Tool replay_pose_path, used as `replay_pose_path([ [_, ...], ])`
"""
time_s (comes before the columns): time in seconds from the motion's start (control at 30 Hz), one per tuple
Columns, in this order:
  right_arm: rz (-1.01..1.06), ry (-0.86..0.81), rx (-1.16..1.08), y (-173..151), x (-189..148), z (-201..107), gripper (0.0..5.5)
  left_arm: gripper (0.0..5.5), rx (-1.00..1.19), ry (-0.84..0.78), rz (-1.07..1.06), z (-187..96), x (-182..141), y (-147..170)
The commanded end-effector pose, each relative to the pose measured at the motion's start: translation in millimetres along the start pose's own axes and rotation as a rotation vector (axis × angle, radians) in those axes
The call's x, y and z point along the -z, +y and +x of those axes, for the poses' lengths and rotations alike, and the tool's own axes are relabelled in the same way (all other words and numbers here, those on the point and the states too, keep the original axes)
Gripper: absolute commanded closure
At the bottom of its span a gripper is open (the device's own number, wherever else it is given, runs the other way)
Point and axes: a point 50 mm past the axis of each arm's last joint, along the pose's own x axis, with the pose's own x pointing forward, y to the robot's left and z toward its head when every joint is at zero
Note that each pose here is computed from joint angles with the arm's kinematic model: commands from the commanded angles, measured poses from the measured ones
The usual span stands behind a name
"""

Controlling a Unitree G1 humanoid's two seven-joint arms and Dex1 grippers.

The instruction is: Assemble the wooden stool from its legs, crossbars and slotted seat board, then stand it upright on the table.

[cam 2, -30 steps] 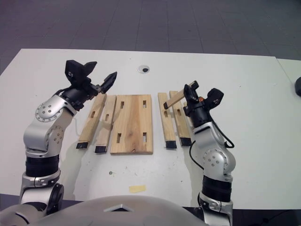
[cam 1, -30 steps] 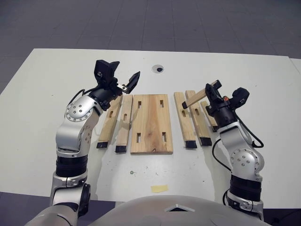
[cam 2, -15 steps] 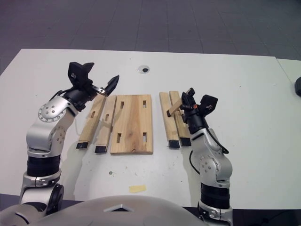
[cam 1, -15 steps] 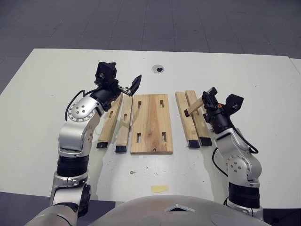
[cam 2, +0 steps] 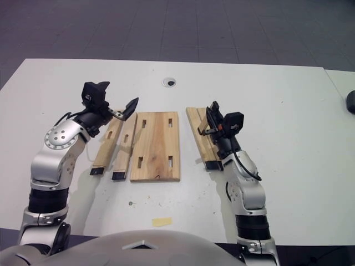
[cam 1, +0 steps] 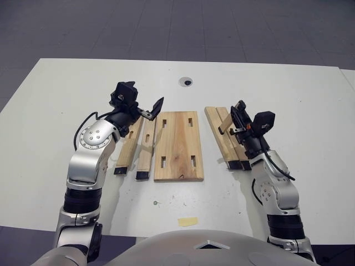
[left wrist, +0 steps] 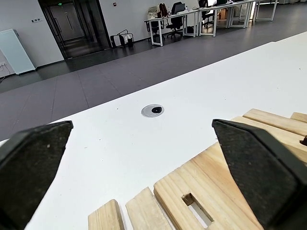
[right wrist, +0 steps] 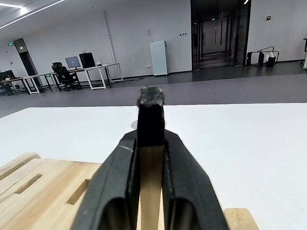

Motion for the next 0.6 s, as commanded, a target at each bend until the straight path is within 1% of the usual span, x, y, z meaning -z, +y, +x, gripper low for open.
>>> replay_pose_path([
  [0.03, -0.033, 0.203, 0.061, -8, 35, -15, 5.09, 0.1, 0.006, 0.006, 0.029, 2, 1, 3],
  [0.27, -0.1, 0.113, 0.06, -7, 20, -4, 5.09, 0.1, 0.019, 0.001, 0.045, 7, 3, 1],
  [0.37, -0.072, 0.084, 0.06, -5, 18, -2, 5.09, 0.1, 0.019, -0.005, 0.047, 8, 2, 2],
  [0.4, -0.061, 0.066, 0.058, -4, 16, -1, 4.72, 0.1, 0.019, -0.004, 0.049, 9, 3, 3],
  [0.6, -0.061, -0.043, 0.051, -5, -7, 8, 3.8, 0.1, 0.005, 0.0, 0.051, 11, 6, 6],
])
